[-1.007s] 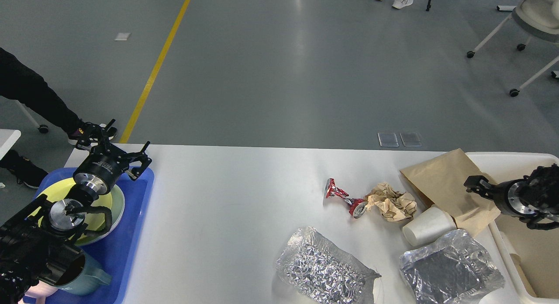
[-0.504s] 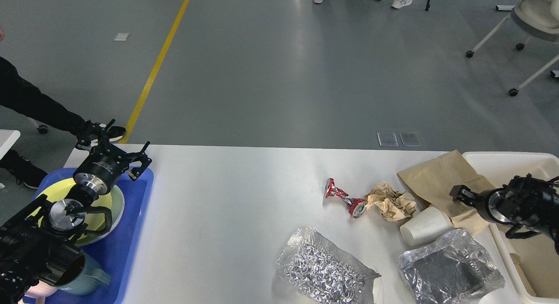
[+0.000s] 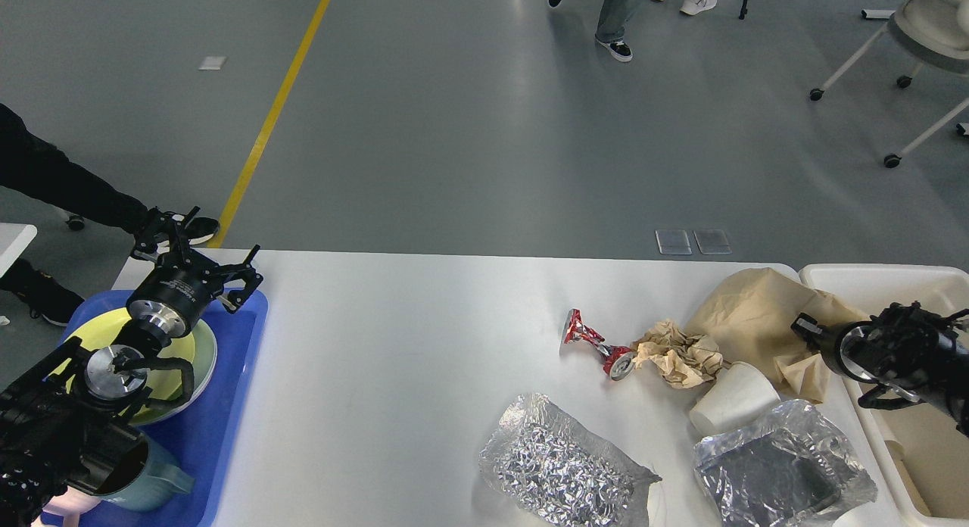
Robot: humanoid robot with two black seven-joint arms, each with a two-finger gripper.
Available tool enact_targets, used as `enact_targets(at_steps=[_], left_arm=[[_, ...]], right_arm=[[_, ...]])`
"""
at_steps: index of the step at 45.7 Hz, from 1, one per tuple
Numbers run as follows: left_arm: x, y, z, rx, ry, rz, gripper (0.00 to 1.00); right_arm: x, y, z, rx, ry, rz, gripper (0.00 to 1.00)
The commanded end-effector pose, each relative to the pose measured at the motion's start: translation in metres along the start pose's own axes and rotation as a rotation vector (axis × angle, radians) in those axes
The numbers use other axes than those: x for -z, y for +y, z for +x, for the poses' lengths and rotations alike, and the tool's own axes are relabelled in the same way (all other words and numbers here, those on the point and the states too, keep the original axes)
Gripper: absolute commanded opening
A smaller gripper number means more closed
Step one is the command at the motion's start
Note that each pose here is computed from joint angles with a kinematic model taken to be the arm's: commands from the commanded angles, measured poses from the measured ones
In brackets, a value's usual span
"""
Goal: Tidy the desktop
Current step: 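Grasp the brown paper bag with the right gripper, then lift the brown paper bag and drop it into the white bin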
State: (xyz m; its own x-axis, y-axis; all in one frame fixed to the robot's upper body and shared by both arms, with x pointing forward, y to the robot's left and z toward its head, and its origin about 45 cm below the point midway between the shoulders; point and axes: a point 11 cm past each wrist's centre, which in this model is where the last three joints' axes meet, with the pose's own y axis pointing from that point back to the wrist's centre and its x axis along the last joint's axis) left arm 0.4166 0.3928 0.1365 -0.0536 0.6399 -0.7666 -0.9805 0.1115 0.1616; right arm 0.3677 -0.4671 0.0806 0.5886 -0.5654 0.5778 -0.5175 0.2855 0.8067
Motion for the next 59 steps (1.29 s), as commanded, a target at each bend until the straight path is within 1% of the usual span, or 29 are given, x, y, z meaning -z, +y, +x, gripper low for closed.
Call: enact_targets(at_steps=[1, 9, 15, 28, 32, 38, 41, 45, 48, 52, 56, 59], left_arm=[[0.0, 0.0, 0.0, 0.0, 0.0, 0.0, 0.96], [0.0, 0.0, 0.0, 0.0, 0.0, 0.0, 0.96], [0.0, 0.0, 0.0, 0.0, 0.0, 0.0, 0.96], [0.0, 0.0, 0.0, 0.0, 0.001, -0.001, 0.96], [0.0, 0.0, 0.0, 0.0, 0.0, 0.0, 0.96], [0.0, 0.0, 0.0, 0.0, 0.0, 0.0, 0.96], [0.0, 0.0, 0.0, 0.0, 0.0, 0.0, 0.96], [0.0, 0.0, 0.0, 0.0, 0.0, 0.0, 0.96], [0.0, 0.0, 0.0, 0.0, 0.0, 0.0, 0.96], [0.001, 0.0, 0.0, 0.001, 0.001, 0.001, 0.96], [0.0, 0.0, 0.0, 0.0, 0.001, -0.001, 0.96], [0.0, 0.0, 0.0, 0.0, 0.001, -0.001, 0.96]], right_arm=[[0.012, 0.01, 0.03, -0.042, -0.044, 0.033, 0.0], [0.043, 0.04, 0.088, -0.093, -0.075, 0.106, 0.0], [0.069, 0.083, 0.126, -0.01, -0.108, 0.199, 0.0], [0.115, 0.187, 0.173, 0.268, -0.077, 0.429, 0.0], [0.122, 0.215, 0.189, 0.284, -0.067, 0.487, 0.0], [0.124, 0.246, 0.215, 0.234, -0.082, 0.551, 0.0], [0.12, 0.247, 0.22, 0.206, -0.1, 0.553, 0.0], [0.102, 0.23, 0.222, 0.156, -0.14, 0.502, 0.0], [0.074, 0.198, 0.215, 0.109, -0.186, 0.415, 0.0], [0.026, 0.157, 0.209, -0.005, -0.241, 0.276, 0.0], [-0.03, 0.126, 0.204, -0.138, -0.274, 0.127, 0.0], [-0.066, 0.104, 0.19, -0.207, -0.263, 0.021, 0.0]])
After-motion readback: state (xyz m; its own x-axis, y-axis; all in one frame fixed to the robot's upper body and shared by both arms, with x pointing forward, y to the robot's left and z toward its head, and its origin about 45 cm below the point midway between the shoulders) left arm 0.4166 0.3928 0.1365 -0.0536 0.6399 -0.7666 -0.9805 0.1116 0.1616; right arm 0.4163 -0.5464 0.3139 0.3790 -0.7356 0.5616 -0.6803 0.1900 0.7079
